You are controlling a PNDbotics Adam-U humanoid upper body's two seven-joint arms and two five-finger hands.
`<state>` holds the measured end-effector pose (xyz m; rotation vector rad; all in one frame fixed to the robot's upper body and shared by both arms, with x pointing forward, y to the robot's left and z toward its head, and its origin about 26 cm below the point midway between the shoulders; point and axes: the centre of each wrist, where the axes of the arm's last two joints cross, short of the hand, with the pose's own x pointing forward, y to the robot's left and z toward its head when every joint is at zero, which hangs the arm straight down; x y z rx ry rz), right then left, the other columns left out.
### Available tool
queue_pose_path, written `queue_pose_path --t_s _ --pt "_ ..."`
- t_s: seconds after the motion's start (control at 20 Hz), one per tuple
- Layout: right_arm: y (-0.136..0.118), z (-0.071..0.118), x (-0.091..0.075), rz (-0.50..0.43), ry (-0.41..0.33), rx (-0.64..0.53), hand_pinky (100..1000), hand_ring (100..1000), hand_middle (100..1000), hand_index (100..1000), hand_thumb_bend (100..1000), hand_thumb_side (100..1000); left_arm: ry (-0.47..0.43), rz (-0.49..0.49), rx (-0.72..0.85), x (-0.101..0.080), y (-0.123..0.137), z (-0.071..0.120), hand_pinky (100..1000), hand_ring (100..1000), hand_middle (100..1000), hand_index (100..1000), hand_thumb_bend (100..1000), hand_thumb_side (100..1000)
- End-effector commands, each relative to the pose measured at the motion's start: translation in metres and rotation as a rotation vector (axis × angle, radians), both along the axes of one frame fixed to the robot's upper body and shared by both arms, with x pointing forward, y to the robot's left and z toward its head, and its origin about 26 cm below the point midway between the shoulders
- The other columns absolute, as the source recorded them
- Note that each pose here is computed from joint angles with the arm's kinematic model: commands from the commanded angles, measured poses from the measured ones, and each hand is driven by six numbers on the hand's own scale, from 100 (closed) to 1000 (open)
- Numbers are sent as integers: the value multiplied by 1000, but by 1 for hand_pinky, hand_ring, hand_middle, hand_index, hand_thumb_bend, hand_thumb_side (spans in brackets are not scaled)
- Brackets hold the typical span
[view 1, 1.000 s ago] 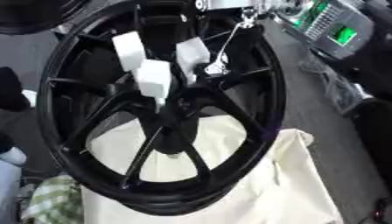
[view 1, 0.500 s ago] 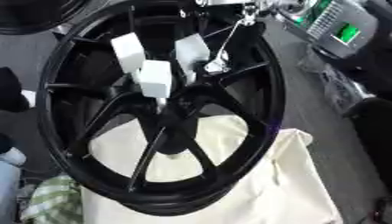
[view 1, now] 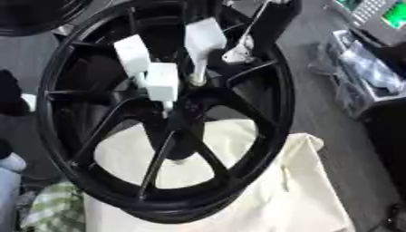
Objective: Pull the pin out of the wheel hub.
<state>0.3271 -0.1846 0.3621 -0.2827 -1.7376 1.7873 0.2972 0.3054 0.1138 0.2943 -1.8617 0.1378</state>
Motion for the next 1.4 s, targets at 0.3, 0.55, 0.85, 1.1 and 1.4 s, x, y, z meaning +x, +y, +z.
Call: queue_pose_path --t_s 0.3,0.55,0.85,1.1,1.4 --pt "-63 39 -43 -126 -116 280 723 555 337 441 128 100 -26 9 13 -1 4 7 754 692 747 734 100 821" --pt "-117 24 -51 -348 -188 447 724 555 340 444 114 100 -32 22 10 -1 5 8 755 692 747 734 100 819" --pt "-186 -24 -44 -683 -264 615 721 553 341 443 101 100 -38 44 4 -2 8 8 755 691 747 734 100 818" --pt "-228 -71 -47 -902 -310 605 732 578 379 486 155 100 -41 55 3 -3 9 8 755 691 748 734 100 818" --pt "-257 -115 -53 -1021 -276 604 800 764 686 783 523 245 -43 59 2 -3 9 9 755 690 748 735 100 817"
